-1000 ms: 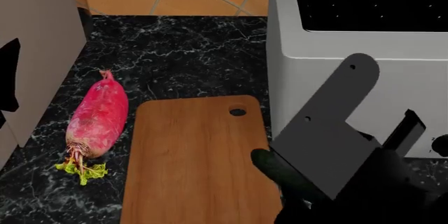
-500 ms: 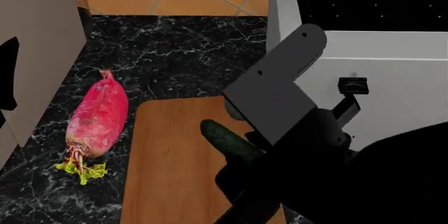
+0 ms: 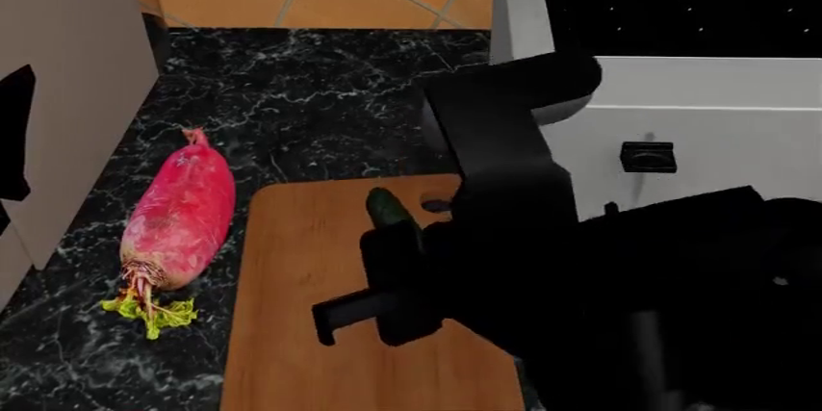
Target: Clear the non-vegetable object off the cutting board and place the vegetables onto it.
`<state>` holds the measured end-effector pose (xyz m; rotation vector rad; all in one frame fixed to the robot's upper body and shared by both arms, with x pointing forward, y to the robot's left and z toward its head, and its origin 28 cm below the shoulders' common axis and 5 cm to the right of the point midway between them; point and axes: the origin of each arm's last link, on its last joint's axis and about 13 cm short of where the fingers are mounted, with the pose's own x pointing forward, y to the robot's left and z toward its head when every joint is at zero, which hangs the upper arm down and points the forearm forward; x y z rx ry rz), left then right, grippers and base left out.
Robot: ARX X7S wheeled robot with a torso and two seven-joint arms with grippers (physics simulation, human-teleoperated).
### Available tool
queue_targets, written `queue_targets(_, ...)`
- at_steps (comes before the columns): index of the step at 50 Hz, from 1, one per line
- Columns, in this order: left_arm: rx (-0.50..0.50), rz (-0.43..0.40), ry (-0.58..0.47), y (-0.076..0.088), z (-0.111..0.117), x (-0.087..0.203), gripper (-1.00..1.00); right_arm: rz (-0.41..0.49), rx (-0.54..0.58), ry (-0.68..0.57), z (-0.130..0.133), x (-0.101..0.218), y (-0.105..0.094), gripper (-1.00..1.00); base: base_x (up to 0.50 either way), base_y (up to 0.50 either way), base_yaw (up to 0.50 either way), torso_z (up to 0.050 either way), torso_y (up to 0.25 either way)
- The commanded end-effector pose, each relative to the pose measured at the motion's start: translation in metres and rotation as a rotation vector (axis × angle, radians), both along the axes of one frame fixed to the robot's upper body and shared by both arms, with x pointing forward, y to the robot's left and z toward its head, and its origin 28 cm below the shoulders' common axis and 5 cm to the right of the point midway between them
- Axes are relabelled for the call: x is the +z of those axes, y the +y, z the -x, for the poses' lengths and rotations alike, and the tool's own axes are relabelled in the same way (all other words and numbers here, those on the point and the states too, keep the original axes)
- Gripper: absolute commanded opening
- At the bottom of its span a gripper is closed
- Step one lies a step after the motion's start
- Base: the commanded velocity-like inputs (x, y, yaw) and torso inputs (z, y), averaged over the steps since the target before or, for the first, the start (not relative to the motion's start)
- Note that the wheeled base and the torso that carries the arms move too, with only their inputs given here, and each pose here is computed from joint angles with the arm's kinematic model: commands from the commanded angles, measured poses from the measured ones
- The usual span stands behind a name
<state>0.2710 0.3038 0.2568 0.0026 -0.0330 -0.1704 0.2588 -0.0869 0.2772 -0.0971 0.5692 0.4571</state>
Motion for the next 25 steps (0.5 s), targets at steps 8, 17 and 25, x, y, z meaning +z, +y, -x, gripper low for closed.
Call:
queue_targets(8,0.077,0.021,0.003,0.006,0.000,-0.001,1.00,-0.065,-0.224,0.115,0.022,-0.018,-0.003,-1.00,0.00,0.00,0.00,0.000,0.000)
queue_targets(17,0.078,0.020,-0.001,0.007,0.001,0.001,1.00,-0.063,-0.222,0.139,0.030,-0.033,-0.012,-1.00,0.00,0.00,0.00,0.000,0.000)
queue_targets(25,0.080,0.024,-0.003,0.008,0.001,0.002,1.00,-0.056,-0.215,0.156,0.029,-0.042,-0.013,-1.00,0.00,0.00,0.00,0.000,0.000)
